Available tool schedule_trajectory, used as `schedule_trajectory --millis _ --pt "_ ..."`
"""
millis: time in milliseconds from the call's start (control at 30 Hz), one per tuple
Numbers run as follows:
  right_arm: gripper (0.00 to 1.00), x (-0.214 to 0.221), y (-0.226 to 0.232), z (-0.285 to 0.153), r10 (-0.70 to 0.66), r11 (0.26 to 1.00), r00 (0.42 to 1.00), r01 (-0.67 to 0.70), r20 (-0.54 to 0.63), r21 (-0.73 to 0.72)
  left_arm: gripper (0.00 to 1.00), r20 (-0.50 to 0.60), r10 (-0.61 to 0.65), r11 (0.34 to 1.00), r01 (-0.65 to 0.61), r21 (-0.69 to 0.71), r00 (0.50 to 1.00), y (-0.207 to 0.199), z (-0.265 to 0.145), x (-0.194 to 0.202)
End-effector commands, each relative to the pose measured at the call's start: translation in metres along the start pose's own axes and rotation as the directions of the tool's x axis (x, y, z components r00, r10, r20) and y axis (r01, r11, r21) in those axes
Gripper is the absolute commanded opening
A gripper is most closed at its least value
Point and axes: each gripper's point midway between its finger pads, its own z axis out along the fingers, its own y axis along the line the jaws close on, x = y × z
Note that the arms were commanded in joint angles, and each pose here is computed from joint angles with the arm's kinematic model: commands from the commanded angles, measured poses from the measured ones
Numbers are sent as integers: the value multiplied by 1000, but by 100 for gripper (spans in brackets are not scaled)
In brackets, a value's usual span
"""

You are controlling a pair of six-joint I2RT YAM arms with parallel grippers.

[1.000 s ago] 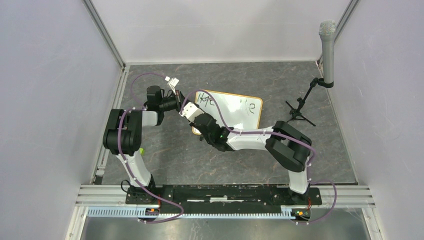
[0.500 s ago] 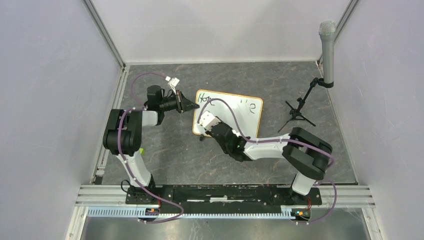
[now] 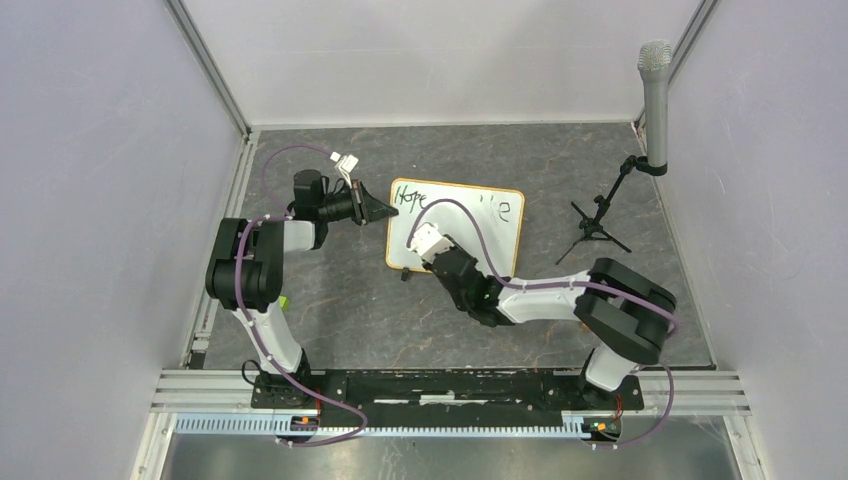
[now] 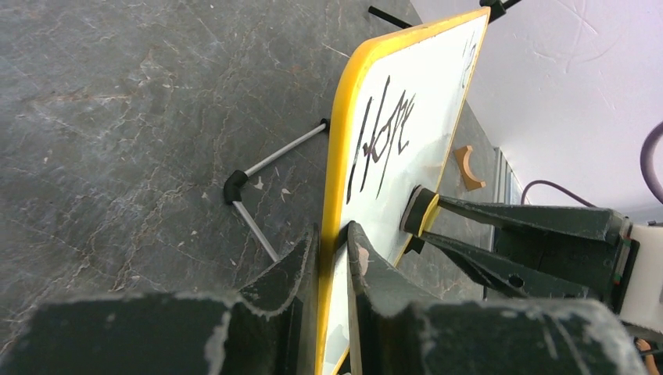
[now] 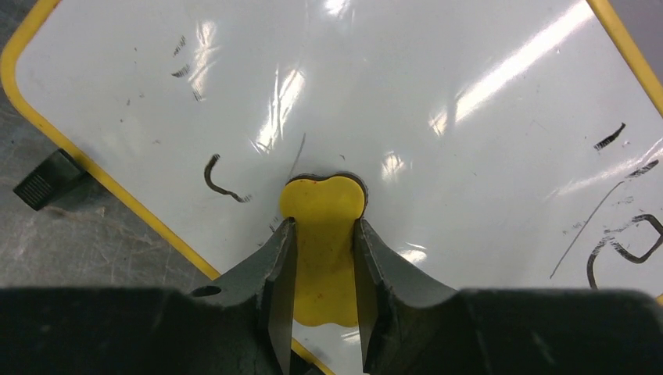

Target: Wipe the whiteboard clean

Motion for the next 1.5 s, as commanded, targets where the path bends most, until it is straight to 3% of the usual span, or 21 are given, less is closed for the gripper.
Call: schedule_trajectory --millis 0,267,467,867,1467 --pt "34 -13 20 19 -38 999 999 38 -16 -14 2 0 2 995 -2 -102 1000 22 0 6" --pt "34 -67 56 55 -24 997 998 29 58 -74 2 -2 -1 995 0 -102 1000 23 0 6" --pt "34 -80 63 61 -20 995 997 27 74 -93 2 -1 -3 995 2 -102 1000 23 0 6" --pt "34 -16 45 29 -88 992 996 88 9 -94 2 -2 -8 994 8 -110 1000 24 0 6" --pt "35 43 -50 -9 -19 994 996 28 -87 102 2 -3 -10 994 10 -111 1000 25 0 6"
